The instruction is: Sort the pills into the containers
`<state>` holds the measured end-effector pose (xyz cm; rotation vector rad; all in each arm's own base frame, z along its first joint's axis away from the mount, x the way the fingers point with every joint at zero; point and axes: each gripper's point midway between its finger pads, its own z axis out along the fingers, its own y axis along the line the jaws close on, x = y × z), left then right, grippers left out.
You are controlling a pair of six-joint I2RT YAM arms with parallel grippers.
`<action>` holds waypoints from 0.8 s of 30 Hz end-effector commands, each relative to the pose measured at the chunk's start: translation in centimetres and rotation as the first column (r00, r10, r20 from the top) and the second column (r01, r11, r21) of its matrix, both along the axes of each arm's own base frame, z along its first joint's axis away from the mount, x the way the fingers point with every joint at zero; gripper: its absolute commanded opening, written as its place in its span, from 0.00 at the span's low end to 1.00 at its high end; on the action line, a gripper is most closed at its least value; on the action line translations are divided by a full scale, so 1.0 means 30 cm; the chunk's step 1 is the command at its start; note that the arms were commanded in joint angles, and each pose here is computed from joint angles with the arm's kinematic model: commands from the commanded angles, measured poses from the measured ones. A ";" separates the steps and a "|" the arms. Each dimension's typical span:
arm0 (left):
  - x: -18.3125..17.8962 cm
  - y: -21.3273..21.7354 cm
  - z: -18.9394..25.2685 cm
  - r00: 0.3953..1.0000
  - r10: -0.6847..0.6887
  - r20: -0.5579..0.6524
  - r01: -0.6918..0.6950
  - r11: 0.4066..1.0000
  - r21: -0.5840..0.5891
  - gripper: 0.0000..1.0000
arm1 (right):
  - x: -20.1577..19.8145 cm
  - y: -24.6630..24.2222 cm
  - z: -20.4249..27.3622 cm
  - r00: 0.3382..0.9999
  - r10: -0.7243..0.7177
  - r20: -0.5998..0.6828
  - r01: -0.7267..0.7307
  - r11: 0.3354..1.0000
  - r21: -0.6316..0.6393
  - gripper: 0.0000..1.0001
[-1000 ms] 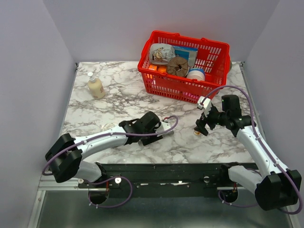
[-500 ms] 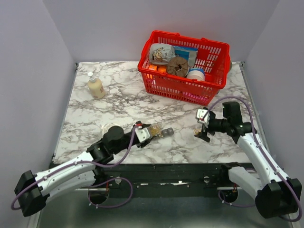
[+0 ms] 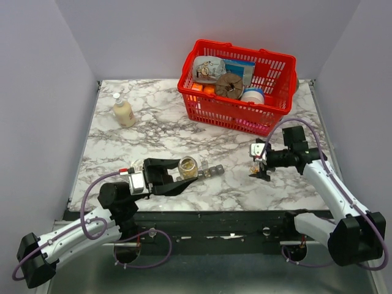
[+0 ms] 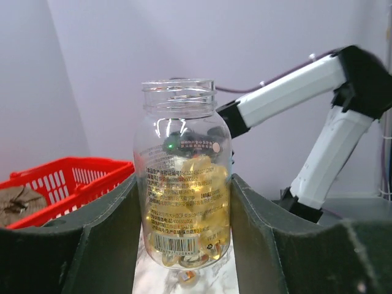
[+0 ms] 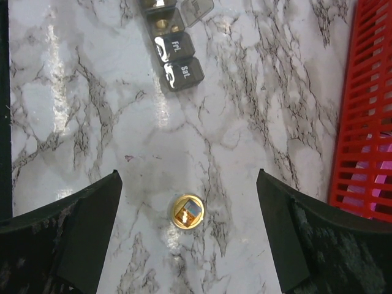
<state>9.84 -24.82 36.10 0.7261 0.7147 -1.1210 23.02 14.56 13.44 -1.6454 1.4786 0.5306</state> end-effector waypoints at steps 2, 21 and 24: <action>-0.042 0.014 -0.004 0.994 -0.002 0.113 -0.009 0.996 0.093 0.00 | 0.046 -0.060 -0.075 1.000 -0.021 0.005 0.021 0.991 -0.132 1.00; 0.019 0.014 -0.236 0.985 0.091 0.146 -0.137 0.927 0.349 0.00 | 0.108 -0.168 -0.343 0.971 -0.134 -0.197 0.036 0.899 -0.436 0.92; 0.016 0.014 -0.243 0.986 0.086 0.144 -0.133 0.925 0.356 0.00 | 0.099 -0.150 -0.367 0.969 -0.127 -0.212 0.023 0.900 -0.436 0.91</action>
